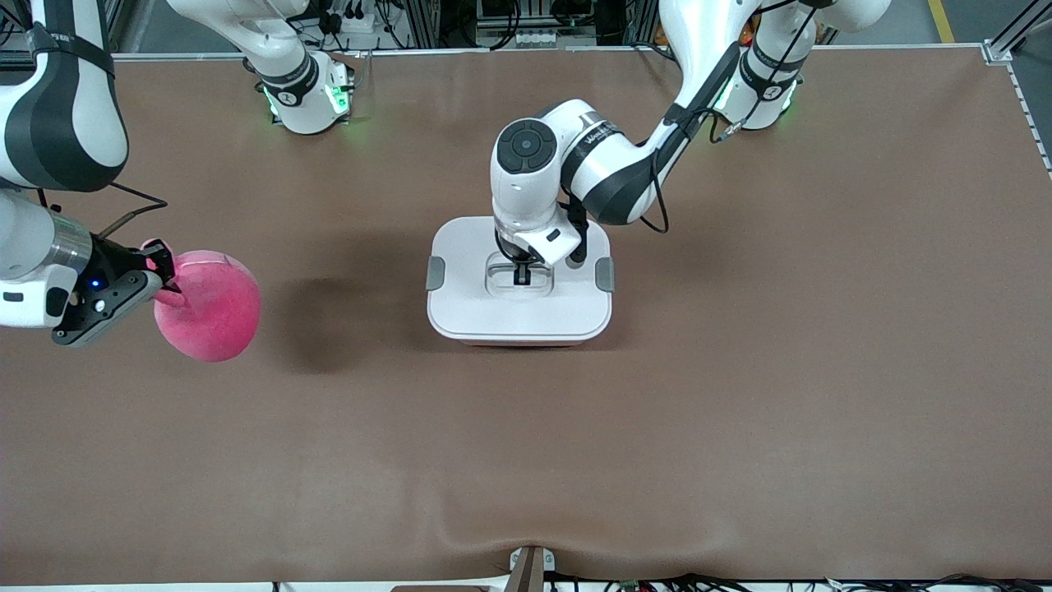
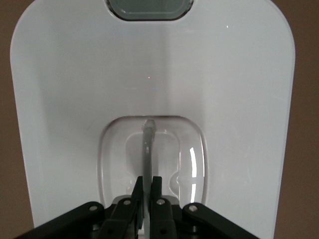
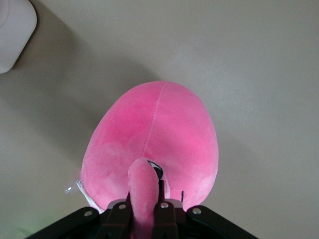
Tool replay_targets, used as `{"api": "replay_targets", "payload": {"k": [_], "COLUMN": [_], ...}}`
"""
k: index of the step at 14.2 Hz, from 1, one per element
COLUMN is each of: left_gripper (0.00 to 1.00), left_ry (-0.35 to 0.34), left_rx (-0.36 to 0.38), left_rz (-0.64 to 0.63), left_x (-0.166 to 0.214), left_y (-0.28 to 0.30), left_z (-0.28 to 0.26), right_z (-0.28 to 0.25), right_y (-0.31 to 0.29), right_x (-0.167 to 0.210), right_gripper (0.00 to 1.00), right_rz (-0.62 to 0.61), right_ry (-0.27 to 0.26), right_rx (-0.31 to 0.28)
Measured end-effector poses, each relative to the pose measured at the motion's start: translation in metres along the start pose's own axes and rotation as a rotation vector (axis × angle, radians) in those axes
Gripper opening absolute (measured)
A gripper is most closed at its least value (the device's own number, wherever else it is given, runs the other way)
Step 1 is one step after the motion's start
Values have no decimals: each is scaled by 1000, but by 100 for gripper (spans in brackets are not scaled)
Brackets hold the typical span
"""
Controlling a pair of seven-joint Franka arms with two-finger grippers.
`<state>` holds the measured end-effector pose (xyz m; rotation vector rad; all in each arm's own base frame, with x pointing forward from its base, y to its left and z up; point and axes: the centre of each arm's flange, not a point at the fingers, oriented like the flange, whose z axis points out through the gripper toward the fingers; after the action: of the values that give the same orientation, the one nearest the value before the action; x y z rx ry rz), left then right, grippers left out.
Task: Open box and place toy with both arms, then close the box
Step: 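Lift the pink toy with the right gripper while the left gripper holds the lid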
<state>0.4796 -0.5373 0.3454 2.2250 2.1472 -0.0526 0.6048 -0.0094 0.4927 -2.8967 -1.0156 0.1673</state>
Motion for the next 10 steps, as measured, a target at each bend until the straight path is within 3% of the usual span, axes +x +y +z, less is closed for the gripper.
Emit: {"api": "replay_targets", "payload": {"k": [10], "left_gripper": [7], "left_ry": [-1], "left_rx": [-4], "left_rz": [5], "left_x": [0], "left_y": [0], "left_z": [-2], "right_z": [1], "right_y": [-3], "right_x": [-1], "right_gripper": [14], "right_rz": [95], "right_ry": [10], "right_rx": [54]}}
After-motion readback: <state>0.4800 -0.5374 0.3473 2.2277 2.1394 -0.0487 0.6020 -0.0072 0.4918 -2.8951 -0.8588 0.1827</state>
